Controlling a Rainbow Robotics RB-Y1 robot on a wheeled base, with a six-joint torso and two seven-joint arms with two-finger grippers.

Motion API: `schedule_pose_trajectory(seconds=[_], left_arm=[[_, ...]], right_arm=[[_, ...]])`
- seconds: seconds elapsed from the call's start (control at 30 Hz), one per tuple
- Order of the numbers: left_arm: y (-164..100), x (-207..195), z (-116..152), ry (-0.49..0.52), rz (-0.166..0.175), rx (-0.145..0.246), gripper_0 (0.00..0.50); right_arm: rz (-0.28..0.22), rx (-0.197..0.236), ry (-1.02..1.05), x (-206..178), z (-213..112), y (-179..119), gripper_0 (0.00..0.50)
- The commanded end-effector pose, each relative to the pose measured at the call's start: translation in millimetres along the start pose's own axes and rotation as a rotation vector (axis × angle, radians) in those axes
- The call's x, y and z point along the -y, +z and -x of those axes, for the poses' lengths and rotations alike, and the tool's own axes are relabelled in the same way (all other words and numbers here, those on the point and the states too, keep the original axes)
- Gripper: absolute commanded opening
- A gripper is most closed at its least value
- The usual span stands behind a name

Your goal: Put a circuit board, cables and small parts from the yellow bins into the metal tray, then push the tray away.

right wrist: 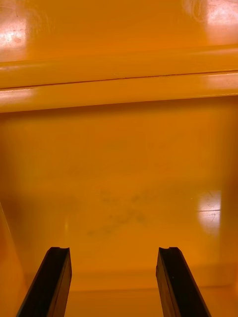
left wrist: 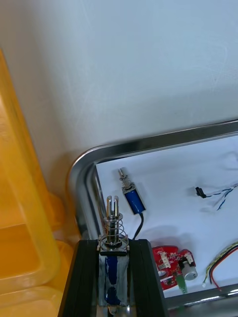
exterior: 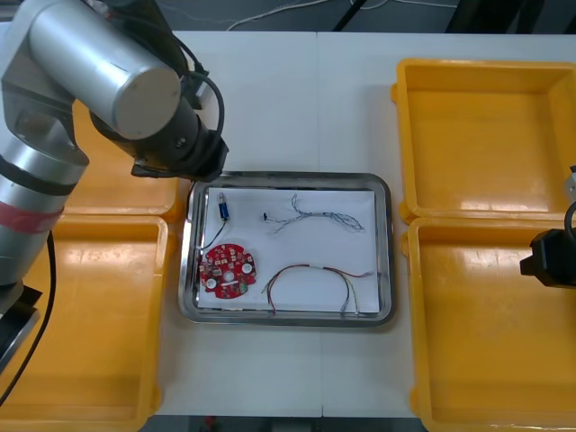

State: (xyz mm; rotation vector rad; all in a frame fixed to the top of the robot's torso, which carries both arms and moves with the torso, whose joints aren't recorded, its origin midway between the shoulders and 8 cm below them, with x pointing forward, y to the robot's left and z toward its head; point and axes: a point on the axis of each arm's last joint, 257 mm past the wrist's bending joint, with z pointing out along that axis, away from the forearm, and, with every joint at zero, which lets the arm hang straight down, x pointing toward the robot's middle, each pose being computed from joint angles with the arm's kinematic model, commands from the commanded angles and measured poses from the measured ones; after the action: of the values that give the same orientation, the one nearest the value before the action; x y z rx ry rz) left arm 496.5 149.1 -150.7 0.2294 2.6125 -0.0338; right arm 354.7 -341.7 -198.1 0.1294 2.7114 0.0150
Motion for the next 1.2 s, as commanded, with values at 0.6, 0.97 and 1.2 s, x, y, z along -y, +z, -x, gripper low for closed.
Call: schedule_pose_trajectory(seconds=[0.6,0.97,1.2], left_arm=[[55,74,-25,-0.081,-0.043,0.072,0.000],[88,86,-21,-0.090,-0.054,0.099,0.000],[94,86,-28,-0.090,-0.040,0.085,0.000]], right_arm=[[-0.008,0.032,0.012,5,5,-9,0.500],[-0.008,0.032,0.012,5,5,-9,0.500],[-0.008,0.032,0.012,5,5,-9,0.500]])
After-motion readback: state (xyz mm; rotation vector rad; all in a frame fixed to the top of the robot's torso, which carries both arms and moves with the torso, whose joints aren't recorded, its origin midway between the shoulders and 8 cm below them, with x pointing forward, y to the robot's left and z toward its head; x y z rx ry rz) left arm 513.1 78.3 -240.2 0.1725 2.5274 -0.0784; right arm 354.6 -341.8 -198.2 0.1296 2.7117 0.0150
